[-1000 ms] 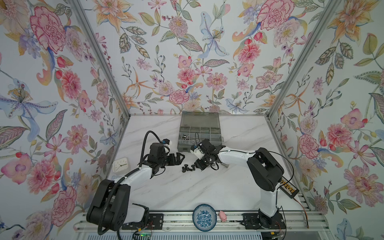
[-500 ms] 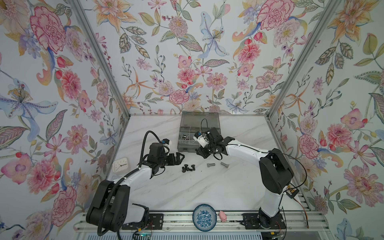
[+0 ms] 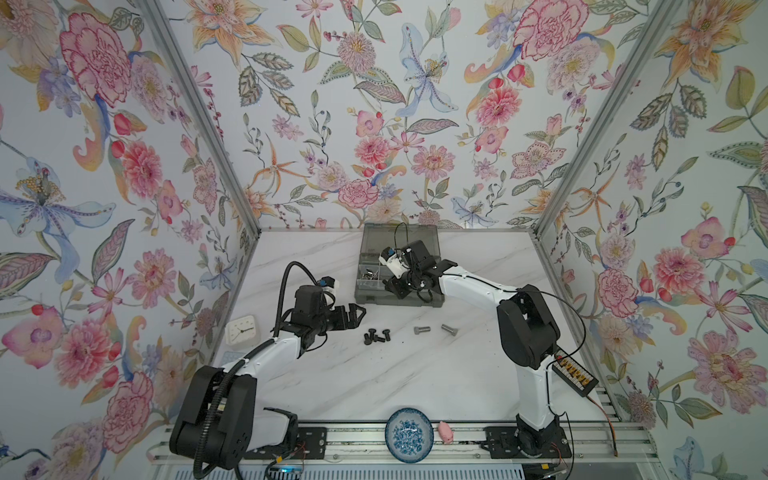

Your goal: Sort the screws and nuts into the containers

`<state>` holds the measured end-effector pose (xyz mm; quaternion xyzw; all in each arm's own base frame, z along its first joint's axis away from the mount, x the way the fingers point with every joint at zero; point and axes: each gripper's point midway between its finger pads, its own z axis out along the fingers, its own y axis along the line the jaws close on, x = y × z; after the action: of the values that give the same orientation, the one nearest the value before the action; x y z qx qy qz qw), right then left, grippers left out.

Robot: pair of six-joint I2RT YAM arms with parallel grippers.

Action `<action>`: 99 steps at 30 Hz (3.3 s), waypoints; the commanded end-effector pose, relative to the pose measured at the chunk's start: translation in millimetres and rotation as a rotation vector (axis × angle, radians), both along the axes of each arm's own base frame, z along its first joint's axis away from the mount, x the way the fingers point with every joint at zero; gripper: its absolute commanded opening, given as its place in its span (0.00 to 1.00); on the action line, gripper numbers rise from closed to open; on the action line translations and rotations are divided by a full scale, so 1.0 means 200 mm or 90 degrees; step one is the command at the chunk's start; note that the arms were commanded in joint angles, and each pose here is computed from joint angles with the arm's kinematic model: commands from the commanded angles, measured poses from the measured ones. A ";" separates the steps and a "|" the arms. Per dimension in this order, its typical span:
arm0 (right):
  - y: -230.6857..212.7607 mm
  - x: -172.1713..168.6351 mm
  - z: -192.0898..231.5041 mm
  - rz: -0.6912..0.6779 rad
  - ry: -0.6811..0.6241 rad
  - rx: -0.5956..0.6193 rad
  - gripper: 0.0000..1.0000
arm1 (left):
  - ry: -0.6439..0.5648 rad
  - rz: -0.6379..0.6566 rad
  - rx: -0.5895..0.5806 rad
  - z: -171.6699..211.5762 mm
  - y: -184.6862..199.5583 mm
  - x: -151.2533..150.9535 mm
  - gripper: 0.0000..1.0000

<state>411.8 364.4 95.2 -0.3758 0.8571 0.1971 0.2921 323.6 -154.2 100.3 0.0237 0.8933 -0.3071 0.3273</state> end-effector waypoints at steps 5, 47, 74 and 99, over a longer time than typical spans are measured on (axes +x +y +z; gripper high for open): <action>0.01 0.04 -0.06 -0.008 0.001 -0.013 0.00 | 0.006 0.003 0.011 -0.01 0.03 -0.03 0.99; -0.22 -0.06 0.22 -0.069 -0.036 0.009 0.49 | 0.130 -0.021 0.212 -0.28 -0.06 -0.27 0.81; -0.32 -0.09 0.13 -0.091 -0.011 0.023 0.49 | 0.164 -0.070 0.265 -0.35 -0.19 -0.28 0.65; -0.35 -0.10 0.08 -0.101 0.006 0.023 0.49 | 0.163 -0.049 0.303 -0.35 -0.16 -0.25 0.47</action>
<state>392.0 296.5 105.2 -0.3072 0.8827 0.1832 0.3046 266.5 -179.1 22.6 0.0944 0.9756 -0.0995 0.1716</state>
